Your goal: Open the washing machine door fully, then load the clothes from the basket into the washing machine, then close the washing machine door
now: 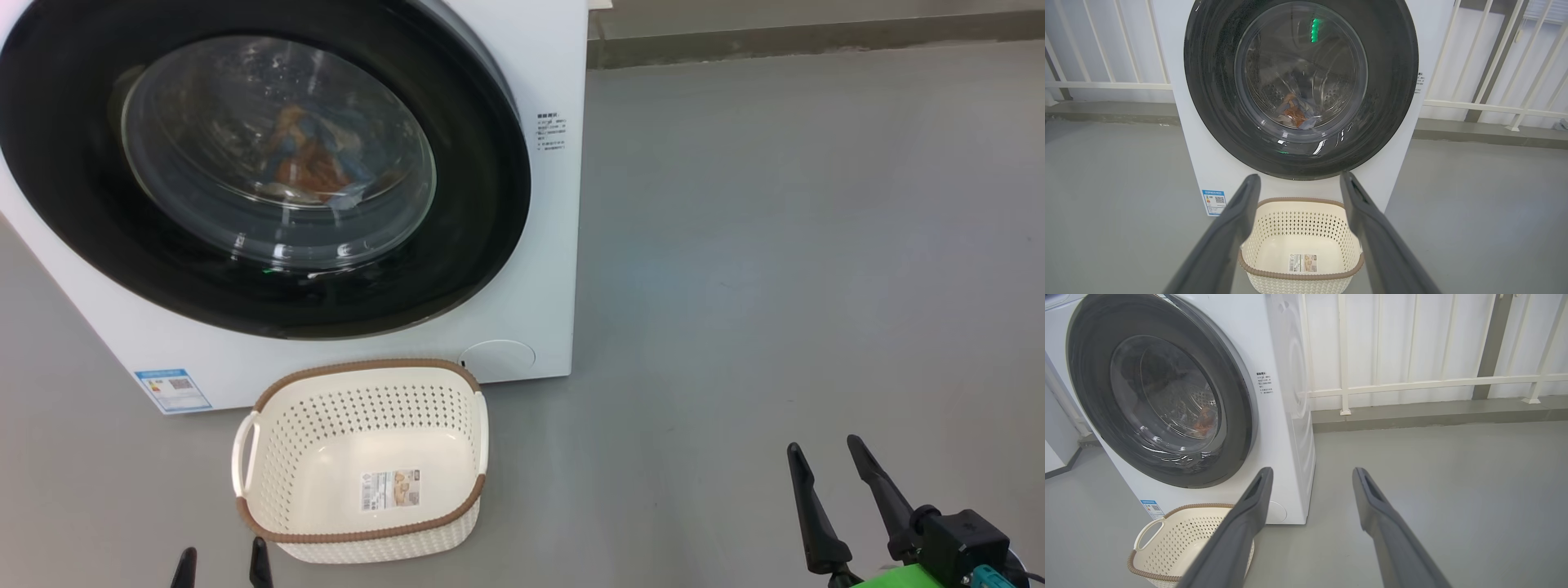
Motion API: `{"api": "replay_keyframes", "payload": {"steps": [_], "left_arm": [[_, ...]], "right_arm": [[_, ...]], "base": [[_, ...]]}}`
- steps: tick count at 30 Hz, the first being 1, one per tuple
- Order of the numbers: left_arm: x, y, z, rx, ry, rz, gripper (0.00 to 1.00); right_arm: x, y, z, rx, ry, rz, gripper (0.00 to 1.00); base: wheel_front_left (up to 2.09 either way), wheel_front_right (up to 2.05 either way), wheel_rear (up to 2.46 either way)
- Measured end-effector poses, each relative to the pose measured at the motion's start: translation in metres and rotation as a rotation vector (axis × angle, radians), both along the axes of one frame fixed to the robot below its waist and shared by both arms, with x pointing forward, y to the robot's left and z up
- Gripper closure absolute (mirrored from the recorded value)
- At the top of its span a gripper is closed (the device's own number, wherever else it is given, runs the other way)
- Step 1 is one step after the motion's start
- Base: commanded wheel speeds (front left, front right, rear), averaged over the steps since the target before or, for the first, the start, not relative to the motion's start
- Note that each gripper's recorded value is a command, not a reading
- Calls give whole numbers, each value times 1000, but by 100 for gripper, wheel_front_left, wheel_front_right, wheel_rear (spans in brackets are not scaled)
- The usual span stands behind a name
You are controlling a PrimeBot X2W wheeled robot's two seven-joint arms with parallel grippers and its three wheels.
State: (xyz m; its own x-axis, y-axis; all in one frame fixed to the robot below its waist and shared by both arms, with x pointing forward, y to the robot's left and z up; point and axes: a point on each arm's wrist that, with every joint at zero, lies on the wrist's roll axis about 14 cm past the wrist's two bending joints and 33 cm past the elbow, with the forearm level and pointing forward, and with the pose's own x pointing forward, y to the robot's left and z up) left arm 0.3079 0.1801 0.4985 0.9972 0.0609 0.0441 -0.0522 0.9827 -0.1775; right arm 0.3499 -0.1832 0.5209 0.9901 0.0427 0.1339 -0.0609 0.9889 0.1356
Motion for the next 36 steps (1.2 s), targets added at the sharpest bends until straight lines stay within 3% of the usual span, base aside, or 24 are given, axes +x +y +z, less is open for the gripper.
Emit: {"api": "replay_keyframes", "payload": {"steps": [17, 18, 25, 36], "left_arm": [[-2, 2, -2, -2, 4, -1, 0], [-2, 1, -2, -3, 4, -9, 100], [-6, -6, -24, -36, 75, -15, 100], [-6, -4, -33, -161, 114, 2, 100]], "right_arm": [[1, 3, 0, 4, 1, 7, 0], [1, 3, 0, 4, 1, 8, 100], [-2, 4, -24, 22, 79, 4, 100], [-2, -1, -30, 144, 112, -16, 100]], "base": [[0, 0, 0], [0, 0, 0], [0, 0, 0], [0, 0, 0]]}}
